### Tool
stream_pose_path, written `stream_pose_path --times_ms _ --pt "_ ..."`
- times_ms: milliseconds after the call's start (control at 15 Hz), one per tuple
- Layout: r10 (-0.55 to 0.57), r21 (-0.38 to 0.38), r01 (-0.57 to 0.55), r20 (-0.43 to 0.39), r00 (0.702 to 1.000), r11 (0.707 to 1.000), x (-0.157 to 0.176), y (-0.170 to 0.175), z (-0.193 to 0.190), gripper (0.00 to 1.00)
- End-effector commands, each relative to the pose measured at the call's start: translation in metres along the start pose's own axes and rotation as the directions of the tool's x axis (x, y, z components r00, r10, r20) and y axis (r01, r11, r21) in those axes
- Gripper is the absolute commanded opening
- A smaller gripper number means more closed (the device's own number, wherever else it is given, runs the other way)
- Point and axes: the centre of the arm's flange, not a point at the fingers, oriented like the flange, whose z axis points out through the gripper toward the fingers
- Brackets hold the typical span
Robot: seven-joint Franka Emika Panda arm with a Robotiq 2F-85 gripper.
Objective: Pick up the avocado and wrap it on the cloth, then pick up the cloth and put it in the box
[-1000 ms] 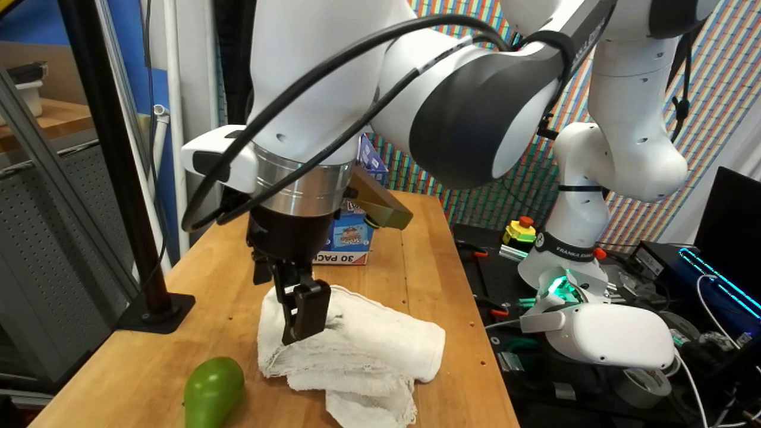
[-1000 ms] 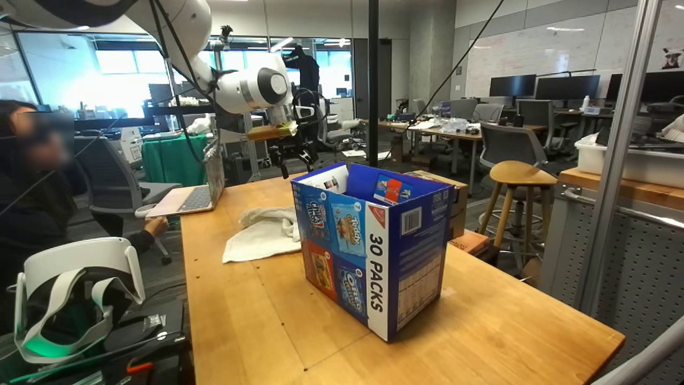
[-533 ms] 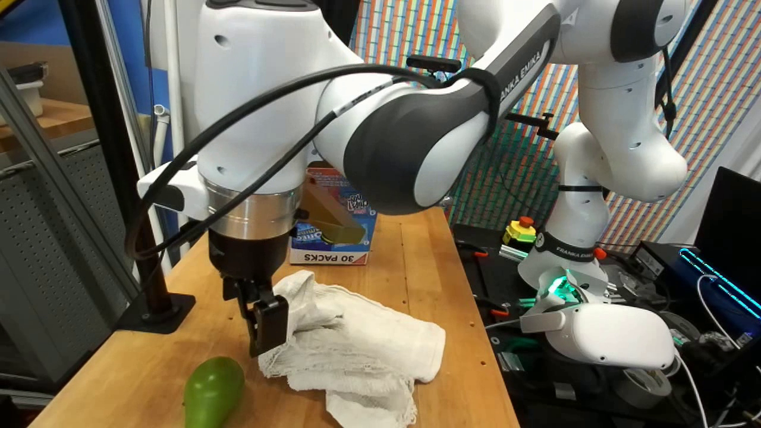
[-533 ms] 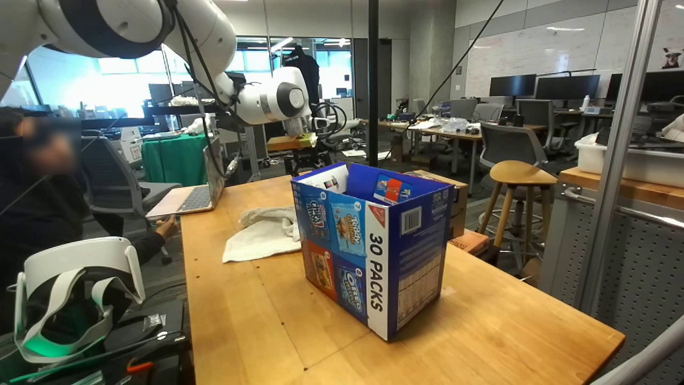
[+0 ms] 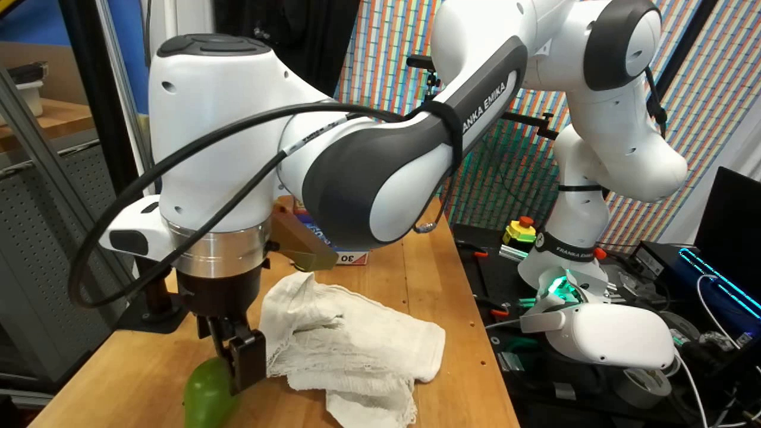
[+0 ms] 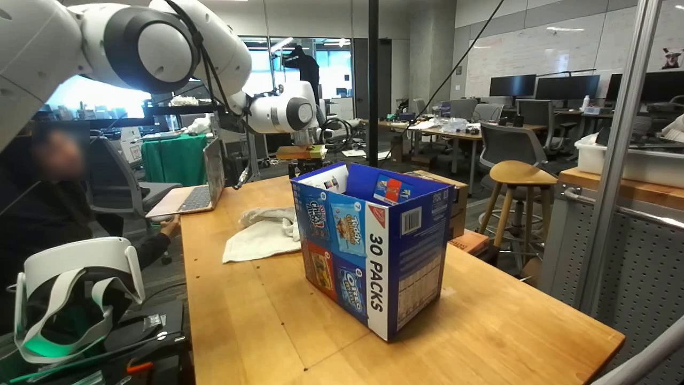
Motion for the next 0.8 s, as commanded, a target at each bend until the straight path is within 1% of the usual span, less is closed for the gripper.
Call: stream_pose_path --times_ms 0,400,733 --pt "-0.055 0.037 0.055 0.003 0.998 0.998 0.027 0.006 0.01 1.0" --pt "-0.112 0.073 0.109 0.038 0.993 0.991 0.025 0.008 0.03 1.0" --pt "-0.131 0.1 0.125 0.058 0.99 0.987 0.025 0.008 0.044 1.0"
